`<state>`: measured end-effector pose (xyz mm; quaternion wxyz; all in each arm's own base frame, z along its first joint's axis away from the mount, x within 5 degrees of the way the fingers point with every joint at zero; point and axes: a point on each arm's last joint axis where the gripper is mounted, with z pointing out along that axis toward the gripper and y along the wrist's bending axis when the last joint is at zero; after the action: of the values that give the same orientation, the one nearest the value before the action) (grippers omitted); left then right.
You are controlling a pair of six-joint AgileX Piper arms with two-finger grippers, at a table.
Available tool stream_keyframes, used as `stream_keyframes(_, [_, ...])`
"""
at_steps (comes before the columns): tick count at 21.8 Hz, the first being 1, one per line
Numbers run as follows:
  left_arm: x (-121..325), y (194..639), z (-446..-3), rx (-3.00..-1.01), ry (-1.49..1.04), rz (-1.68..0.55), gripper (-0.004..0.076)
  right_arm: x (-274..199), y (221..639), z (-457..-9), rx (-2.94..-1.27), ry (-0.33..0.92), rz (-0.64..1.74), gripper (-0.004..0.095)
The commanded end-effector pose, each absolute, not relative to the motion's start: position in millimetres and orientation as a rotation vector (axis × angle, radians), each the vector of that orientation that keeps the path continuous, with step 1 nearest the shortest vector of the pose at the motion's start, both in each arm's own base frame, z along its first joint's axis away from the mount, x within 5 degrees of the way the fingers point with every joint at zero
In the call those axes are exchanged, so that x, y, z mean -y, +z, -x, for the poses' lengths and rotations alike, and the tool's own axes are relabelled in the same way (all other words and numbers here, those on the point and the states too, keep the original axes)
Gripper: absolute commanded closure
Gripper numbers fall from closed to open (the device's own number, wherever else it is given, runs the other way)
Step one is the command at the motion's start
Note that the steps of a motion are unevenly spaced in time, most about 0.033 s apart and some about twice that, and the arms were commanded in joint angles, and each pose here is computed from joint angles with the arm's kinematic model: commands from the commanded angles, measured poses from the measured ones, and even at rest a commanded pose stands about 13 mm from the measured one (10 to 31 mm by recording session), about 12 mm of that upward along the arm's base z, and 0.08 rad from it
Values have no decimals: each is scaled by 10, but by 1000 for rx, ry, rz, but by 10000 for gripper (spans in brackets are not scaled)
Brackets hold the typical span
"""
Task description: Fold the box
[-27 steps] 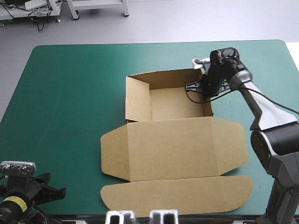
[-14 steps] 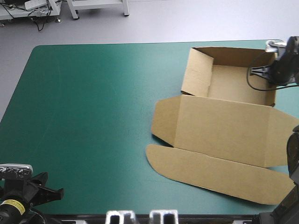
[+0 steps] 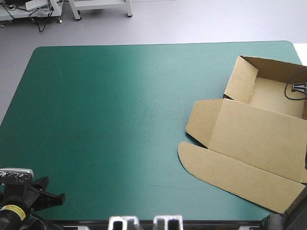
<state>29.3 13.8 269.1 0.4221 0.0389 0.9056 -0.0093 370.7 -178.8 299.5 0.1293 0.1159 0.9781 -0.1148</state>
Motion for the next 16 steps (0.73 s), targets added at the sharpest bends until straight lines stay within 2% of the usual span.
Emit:
stream_keyframes(1, [-127, 2798, -332, -2201, -36, -105, 734, 1828, 3234, -3657, -2768, -420, -291, 517])
stream_keyframes(7, [-124, 2797, -334, -2203, -35, -111, 734, 1795, 3369, -3592, -2741, -429, -270, 501])
stream_keyframes(9, [-124, 2797, -334, -2203, -35, -111, 734, 1750, 3558, -3494, -2693, -444, -271, 508])
stream_keyframes(11, [-122, 2800, -336, -2199, -27, -130, 734, 1640, 3810, -3327, -2646, -405, -282, 540])
stream_keyframes(13, [-117, 2808, -342, -2183, -3, -192, 734, 1430, 4107, -3125, -2568, -255, -293, 648])
stream_keyframes(14, [-106, 2813, -344, -2173, 2, -231, 734, 1319, 4213, -3059, -2521, -154, -295, 738])
stream_keyframes(15, [-85, 2815, -343, -2165, -4, -280, 734, 1104, 4379, -2912, -2458, -49, -234, 895])
stream_keyframes(16, [-74, 2812, -339, -2166, -12, -299, 734, 1010, 4455, -2815, -2433, -30, -210, 927])
